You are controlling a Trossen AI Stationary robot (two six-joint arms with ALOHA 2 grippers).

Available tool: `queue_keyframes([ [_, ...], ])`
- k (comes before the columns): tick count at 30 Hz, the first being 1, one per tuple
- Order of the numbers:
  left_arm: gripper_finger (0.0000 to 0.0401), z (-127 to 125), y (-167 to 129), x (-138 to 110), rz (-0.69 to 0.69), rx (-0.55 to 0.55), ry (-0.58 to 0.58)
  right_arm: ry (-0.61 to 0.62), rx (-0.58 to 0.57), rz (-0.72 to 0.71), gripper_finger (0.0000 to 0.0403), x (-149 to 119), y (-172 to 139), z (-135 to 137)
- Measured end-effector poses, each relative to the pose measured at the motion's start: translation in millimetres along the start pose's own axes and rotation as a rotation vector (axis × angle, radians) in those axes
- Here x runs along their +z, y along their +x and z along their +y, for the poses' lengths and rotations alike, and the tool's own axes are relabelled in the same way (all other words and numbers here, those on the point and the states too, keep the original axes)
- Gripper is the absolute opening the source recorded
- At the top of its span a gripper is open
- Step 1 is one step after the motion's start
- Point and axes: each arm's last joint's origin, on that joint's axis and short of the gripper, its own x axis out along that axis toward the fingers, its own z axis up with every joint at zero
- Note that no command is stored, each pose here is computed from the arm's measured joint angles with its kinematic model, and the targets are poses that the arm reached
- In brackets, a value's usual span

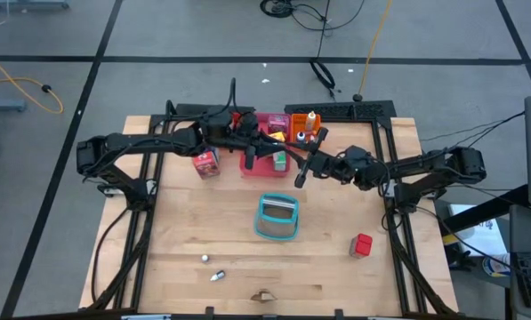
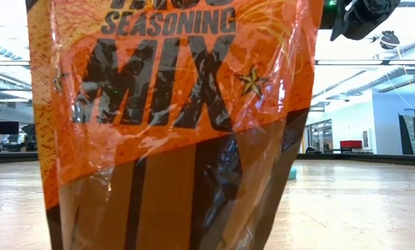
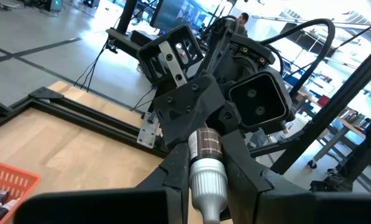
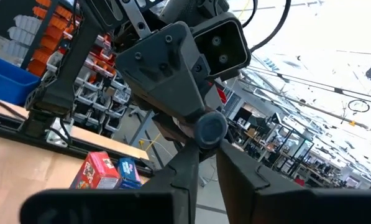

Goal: Pick & Place Kitchen Items
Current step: Put the top small brown food coloring bottle into the orange bin

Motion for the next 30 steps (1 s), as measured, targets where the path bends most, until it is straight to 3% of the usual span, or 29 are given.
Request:
queue_keyframes([
  [12, 0.0063, 1.4, 0.2, -2.8, 0.025, 0.011, -0.012, -0.014, 0.021, 0.021, 0.0086, -2.2, 0.1, 1.7],
  [22, 0.0062, 6.6, -0.6, -6.2, 0.057, 0.048, -0.029, -0.025, 0.035, 0.003, 0.0162, -0.5, 0.2, 2.0],
  [30, 0.0062, 6.1, -0.5, -6.3, 0.059, 0.041, -0.029, -0.022, 0.055, 0.009, 0.0173, -1.7, 0.2, 3.2],
])
